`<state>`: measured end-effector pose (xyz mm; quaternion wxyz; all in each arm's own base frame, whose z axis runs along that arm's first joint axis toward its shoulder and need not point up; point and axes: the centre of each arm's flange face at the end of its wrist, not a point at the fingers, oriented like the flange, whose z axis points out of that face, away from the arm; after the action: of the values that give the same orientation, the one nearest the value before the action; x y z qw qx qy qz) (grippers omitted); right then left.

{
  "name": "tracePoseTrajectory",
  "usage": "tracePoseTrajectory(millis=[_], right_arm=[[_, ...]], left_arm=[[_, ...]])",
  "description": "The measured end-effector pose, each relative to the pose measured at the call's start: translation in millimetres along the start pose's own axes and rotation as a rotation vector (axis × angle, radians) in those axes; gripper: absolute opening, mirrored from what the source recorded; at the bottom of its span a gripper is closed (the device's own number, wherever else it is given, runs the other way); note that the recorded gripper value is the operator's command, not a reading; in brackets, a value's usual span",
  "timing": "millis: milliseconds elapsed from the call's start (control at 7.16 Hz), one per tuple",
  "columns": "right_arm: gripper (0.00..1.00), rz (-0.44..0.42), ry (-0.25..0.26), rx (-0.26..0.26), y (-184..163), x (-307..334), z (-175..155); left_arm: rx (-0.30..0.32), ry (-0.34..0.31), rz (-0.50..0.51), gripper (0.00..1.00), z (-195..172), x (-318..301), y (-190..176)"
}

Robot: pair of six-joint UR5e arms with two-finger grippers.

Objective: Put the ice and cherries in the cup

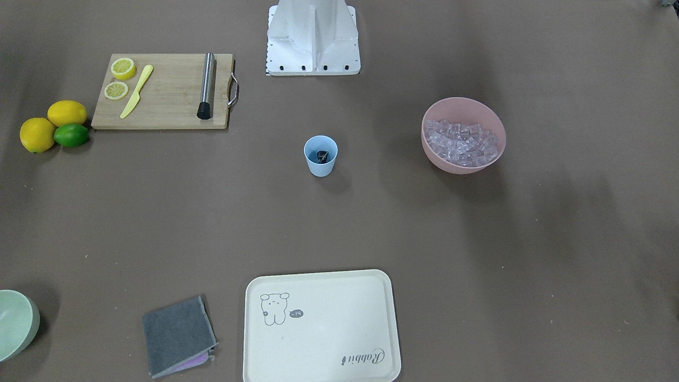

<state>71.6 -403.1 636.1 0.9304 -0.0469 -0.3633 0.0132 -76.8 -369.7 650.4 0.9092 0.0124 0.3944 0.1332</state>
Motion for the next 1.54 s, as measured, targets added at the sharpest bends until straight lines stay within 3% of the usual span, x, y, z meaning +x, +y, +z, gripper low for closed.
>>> tracePoseTrajectory(millis=[419,838,1537], right_arm=[[1.0,-0.014,0.003,0.014,-5.1,-4.1,-5.5],[1.0,-0.079,0.053,0.079,-9.2,-3.5,-10.2],[1.0,-0.077,0.057,0.075,-0.9,2.8,-3.5]], left_arm=[[0.004,-0.002,0.005,0.99,-0.2,0.1,-0.6],[0.006,-0.003,0.007,0.99,-0.5,0.3,-0.9],[0.019,-0.008,0.021,0.99,-1.9,1.0,-2.7]])
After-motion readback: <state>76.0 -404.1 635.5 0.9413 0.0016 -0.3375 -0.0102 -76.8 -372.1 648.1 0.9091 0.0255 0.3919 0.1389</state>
